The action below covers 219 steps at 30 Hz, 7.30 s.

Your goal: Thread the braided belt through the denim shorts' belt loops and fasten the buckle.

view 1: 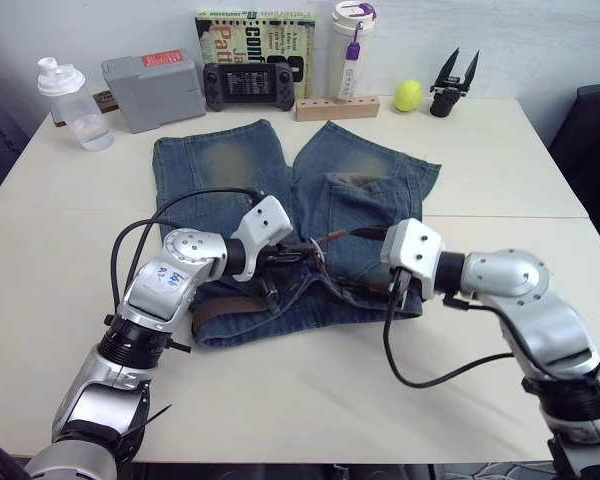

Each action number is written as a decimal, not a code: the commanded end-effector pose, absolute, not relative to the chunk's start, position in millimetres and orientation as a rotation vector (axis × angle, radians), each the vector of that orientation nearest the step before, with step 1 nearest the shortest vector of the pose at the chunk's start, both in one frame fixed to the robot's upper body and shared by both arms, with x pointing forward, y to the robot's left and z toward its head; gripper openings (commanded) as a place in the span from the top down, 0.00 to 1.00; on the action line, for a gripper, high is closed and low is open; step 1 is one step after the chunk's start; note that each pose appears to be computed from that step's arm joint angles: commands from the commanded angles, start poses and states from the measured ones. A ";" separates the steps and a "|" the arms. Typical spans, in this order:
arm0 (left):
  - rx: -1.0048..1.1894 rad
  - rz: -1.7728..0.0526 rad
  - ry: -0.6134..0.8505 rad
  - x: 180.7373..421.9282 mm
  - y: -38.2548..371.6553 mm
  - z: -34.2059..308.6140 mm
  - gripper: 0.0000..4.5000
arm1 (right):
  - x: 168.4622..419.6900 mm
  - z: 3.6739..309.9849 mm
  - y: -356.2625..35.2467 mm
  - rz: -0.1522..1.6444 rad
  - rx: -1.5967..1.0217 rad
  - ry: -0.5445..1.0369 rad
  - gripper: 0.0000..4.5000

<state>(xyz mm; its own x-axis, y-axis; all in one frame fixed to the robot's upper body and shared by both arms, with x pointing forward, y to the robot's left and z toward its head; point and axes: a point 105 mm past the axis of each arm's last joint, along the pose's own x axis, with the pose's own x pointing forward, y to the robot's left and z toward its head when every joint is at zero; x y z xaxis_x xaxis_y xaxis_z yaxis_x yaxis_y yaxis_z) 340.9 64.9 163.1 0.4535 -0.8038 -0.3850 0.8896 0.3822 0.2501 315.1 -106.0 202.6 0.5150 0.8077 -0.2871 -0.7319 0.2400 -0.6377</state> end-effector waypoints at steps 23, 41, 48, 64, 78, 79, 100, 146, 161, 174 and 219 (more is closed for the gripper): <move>0.490 -1.093 0.118 345.9 64.6 191.4 0.79 | 343.0 217.2 -96.2 1.102 -1.252 -0.350 1.00; 0.323 -1.089 0.174 323.2 97.0 240.3 0.00 | 360.4 270.9 -133.4 1.030 -1.458 -0.382 1.00; 0.376 -1.079 0.148 331.7 56.6 227.0 0.00 | 363.6 279.5 -112.2 1.042 -1.340 -0.373 1.00; 0.338 -1.012 0.138 354.8 35.5 226.1 0.88 | 358.2 269.3 -114.5 1.031 -1.287 -0.304 1.00; -0.426 -0.831 0.385 362.7 80.2 211.4 1.00 | 325.3 216.8 -131.0 1.039 -0.589 0.021 0.01; -0.477 -0.818 0.380 363.7 84.7 214.4 1.00 | 320.8 214.3 -128.6 1.053 -0.513 0.038 0.01; -0.967 -0.982 0.364 345.5 114.6 239.9 1.00 | 322.8 186.0 -31.8 1.211 0.154 0.165 0.99; -0.904 -0.585 0.523 319.0 165.5 144.3 1.00 | 319.9 144.8 -14.2 1.424 -0.127 0.194 0.99; -0.798 -0.550 0.492 322.9 173.2 139.2 1.00 | 323.1 105.0 -20.1 1.431 -0.162 0.374 0.99; -0.798 -0.542 0.449 324.6 176.6 144.3 1.00 | 318.7 82.1 -12.7 1.406 -0.271 0.562 0.99; -0.773 -0.584 0.459 322.8 172.0 146.2 1.00 | 322.2 98.8 -13.7 1.378 -0.354 0.527 0.99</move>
<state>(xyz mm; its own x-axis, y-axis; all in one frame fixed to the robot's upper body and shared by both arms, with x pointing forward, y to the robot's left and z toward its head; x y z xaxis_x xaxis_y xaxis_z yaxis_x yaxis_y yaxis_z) 322.4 169.9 134.0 0.7421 -0.6380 -0.2056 0.2791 0.5730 -0.7706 326.3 -10.5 124.6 0.1275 0.8649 -0.4855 -0.9881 0.1532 0.0135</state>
